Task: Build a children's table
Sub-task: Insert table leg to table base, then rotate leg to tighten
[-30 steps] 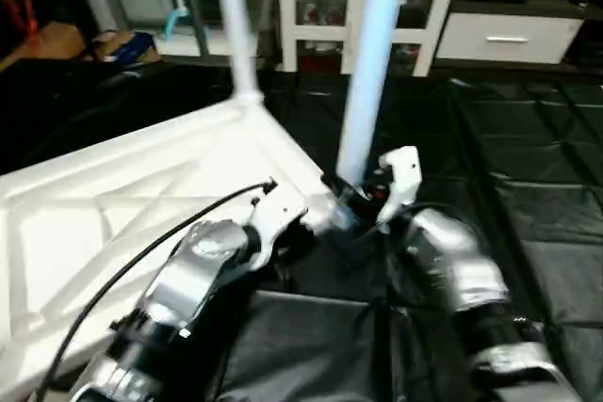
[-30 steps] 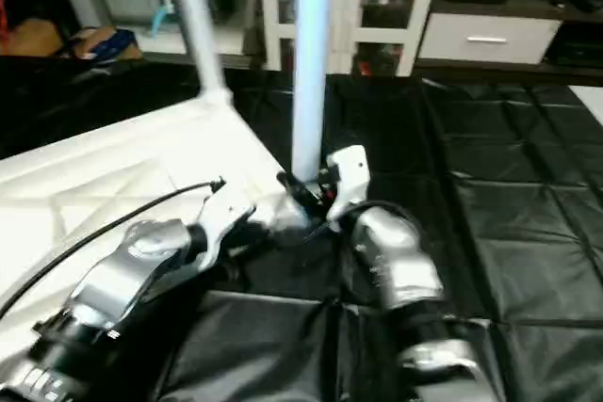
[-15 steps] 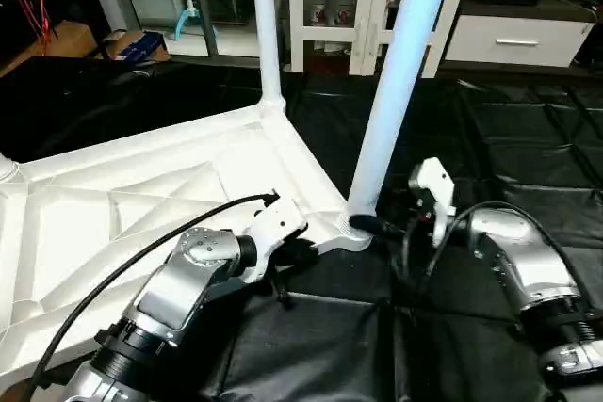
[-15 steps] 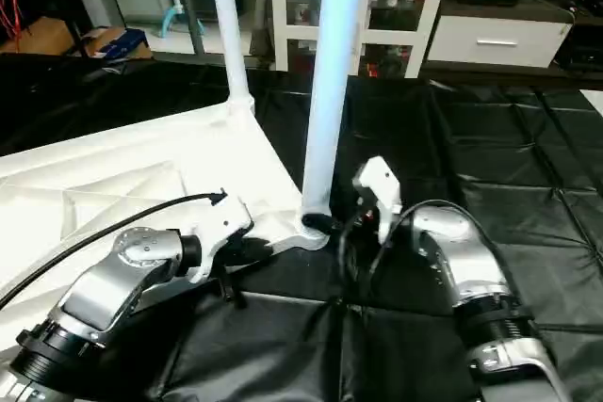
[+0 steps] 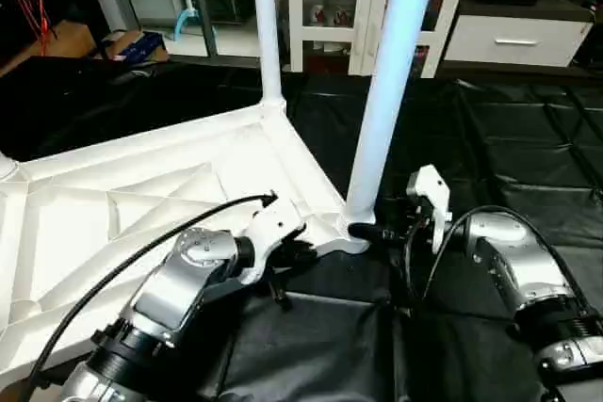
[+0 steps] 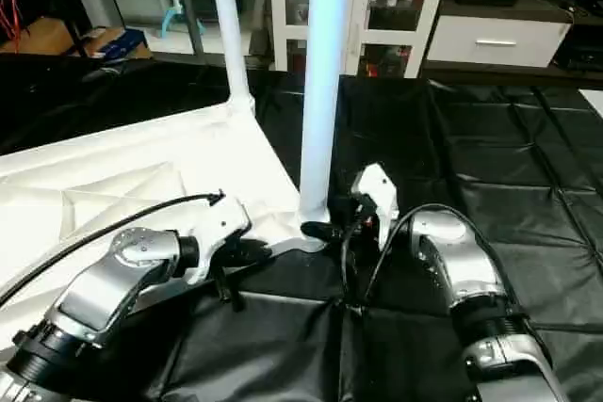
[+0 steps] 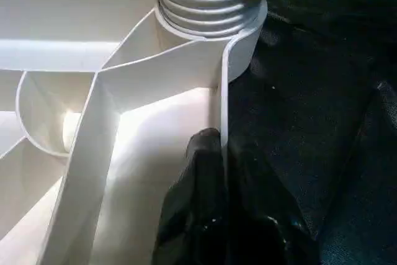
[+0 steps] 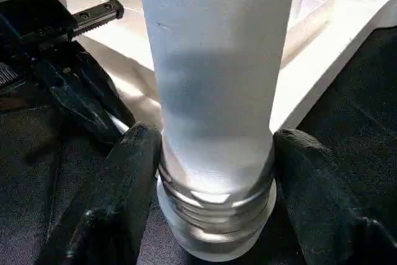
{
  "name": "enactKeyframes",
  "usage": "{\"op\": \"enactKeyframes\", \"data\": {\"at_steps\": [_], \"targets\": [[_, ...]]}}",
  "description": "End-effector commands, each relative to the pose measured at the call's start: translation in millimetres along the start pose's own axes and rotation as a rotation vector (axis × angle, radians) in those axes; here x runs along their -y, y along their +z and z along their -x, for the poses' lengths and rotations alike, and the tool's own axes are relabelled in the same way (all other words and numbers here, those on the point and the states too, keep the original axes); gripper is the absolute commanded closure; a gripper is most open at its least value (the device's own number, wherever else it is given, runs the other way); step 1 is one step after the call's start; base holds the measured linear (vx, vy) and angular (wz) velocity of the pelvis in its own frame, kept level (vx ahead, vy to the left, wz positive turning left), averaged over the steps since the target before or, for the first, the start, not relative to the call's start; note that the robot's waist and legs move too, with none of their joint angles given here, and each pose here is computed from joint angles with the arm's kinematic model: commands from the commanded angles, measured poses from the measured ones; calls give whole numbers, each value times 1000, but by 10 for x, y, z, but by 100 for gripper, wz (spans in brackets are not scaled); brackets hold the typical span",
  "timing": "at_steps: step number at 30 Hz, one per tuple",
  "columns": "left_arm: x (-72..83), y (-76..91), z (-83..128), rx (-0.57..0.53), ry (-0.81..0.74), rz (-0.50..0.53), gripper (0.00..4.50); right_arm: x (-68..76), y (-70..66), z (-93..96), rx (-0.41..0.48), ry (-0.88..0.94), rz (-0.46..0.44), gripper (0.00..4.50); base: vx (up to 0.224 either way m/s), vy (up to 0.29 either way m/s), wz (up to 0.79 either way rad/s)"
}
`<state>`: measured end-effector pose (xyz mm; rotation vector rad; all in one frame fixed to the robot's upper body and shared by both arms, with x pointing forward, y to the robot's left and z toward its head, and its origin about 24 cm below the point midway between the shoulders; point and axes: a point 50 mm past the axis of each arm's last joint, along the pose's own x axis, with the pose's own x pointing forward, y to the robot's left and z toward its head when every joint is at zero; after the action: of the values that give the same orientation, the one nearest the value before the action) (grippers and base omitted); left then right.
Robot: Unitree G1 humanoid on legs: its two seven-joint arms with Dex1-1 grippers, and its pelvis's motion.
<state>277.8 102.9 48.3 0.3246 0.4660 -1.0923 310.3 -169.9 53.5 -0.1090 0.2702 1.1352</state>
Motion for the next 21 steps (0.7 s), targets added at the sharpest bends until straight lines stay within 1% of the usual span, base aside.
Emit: {"op": "enactKeyframes", "data": {"at_steps": [1,6,8,10,11,12,14,15,17,19,20,21], "targets": [[67,0,0,-1,-51,-10,450,-2,-33,-21,-39,23,-1,190,0,0,0],[64,4,1,-2,-50,-8,450,1,-47,-19,-29,16,-3,192,0,0,0],[38,-7,-7,-15,-19,1,450,-2,-82,-33,-8,-31,-17,193,0,0,0],[7,-14,-24,-24,19,9,450,20,-138,-67,-13,-124,-33,193,0,0,0],[5,-14,-25,-25,21,9,450,21,-141,-69,-13,-130,-33,193,0,0,0],[-53,-15,-59,-33,89,18,450,46,-211,-123,-22,-251,-46,193,0,0,0],[-78,-12,-82,-35,119,26,450,56,-246,-158,-20,-321,-66,193,0,0,0],[-108,11,-126,-32,159,40,450,67,-289,-220,-16,-434,-106,193,0,0,0],[-122,41,-169,-25,183,57,450,73,-323,-280,-14,-538,-146,194,0,0,0],[-146,94,-236,-12,222,66,450,59,-336,-401,-2,-667,-198,194,0,0,0],[-155,115,-260,-7,236,62,450,43,-337,-463,8,-703,-232,194,0,0,0],[-169,151,-296,1,253,55,450,19,-332,-569,4,-774,-266,194,0,0,0]]}}
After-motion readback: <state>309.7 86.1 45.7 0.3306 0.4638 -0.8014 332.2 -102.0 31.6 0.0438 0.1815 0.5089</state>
